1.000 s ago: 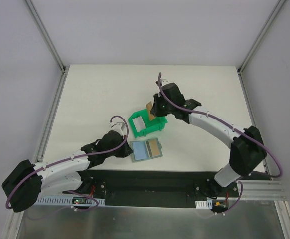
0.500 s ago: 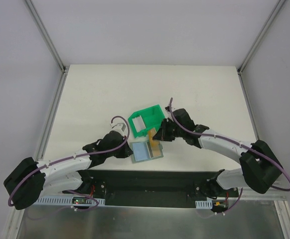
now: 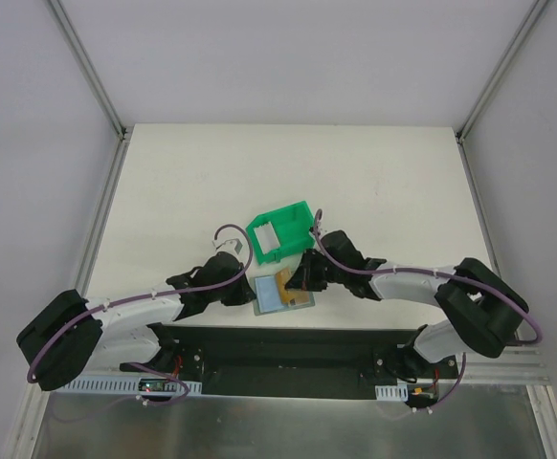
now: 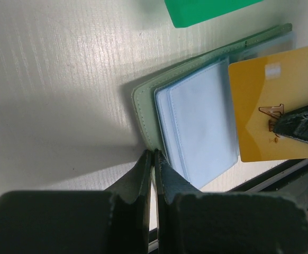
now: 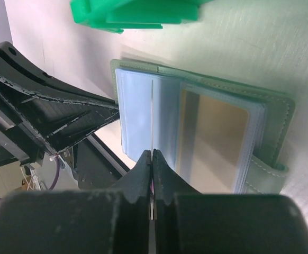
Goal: Put the credit cards into the card holder
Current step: Insert the credit card into the card holder.
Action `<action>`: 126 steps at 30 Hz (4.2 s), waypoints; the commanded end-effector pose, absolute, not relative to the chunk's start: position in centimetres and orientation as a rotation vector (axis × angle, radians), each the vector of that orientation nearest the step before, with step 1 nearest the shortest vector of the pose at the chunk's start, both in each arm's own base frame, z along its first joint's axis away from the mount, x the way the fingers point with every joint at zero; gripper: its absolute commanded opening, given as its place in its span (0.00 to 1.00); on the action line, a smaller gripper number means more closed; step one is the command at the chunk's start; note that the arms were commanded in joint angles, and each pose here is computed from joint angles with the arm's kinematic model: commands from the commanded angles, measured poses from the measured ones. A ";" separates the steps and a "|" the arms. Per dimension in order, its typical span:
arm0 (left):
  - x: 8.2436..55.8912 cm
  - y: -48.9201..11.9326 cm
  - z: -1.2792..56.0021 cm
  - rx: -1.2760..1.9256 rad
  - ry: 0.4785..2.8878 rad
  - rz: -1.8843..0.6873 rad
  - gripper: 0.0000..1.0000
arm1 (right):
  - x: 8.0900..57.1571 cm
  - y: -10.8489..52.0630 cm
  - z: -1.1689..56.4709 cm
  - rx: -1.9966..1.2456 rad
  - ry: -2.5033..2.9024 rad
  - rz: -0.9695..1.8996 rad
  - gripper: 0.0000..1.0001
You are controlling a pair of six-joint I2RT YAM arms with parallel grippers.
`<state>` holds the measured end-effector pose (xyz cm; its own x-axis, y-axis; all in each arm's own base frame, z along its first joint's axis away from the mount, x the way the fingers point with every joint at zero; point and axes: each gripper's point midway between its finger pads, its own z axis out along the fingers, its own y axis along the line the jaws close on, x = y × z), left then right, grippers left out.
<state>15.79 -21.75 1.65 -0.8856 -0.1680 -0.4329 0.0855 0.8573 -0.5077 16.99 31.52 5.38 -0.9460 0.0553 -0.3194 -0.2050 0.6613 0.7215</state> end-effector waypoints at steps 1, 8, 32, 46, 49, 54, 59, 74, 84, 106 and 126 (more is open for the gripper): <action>15.8 -21.5 1.5 -0.088 2.576 -0.721 0.00 | 17.5 32.3 5.5 -0.097 2.508 1.224 0.00; 15.6 -21.3 1.1 -0.091 2.586 -0.712 0.00 | 17.5 31.6 4.8 -0.080 2.495 1.190 0.00; 15.5 -21.8 1.3 -0.066 2.596 -0.733 0.00 | 16.9 32.0 3.7 -0.021 2.500 1.278 0.00; 15.6 -21.8 1.4 -0.088 2.596 -0.738 0.00 | 15.7 32.0 3.1 -0.005 2.530 1.328 0.01; 15.6 -21.7 1.3 -0.106 2.595 -0.732 0.00 | 15.4 31.4 2.9 0.013 2.533 1.310 0.00; 15.5 -21.6 1.1 -0.122 2.599 -0.729 0.00 | 15.3 30.7 2.7 0.039 2.557 1.260 0.00; 15.6 -21.6 1.3 -0.127 2.594 -0.732 0.00 | 15.4 29.9 1.9 0.087 2.590 1.184 0.01; 15.7 -21.8 1.4 -0.130 2.595 -0.735 0.00 | 14.8 30.6 1.4 0.101 2.665 1.190 0.00; 15.5 -21.6 1.2 -0.138 2.600 -0.728 0.00 | 14.9 30.3 2.4 0.135 2.624 1.211 0.00; 15.8 -21.9 1.6 -0.115 2.580 -0.744 0.00 | 16.2 31.0 2.6 -0.019 2.600 1.072 0.22; 15.9 -22.3 1.8 -0.095 2.586 -0.754 0.00 | 15.6 33.8 4.2 -0.207 2.652 1.048 0.29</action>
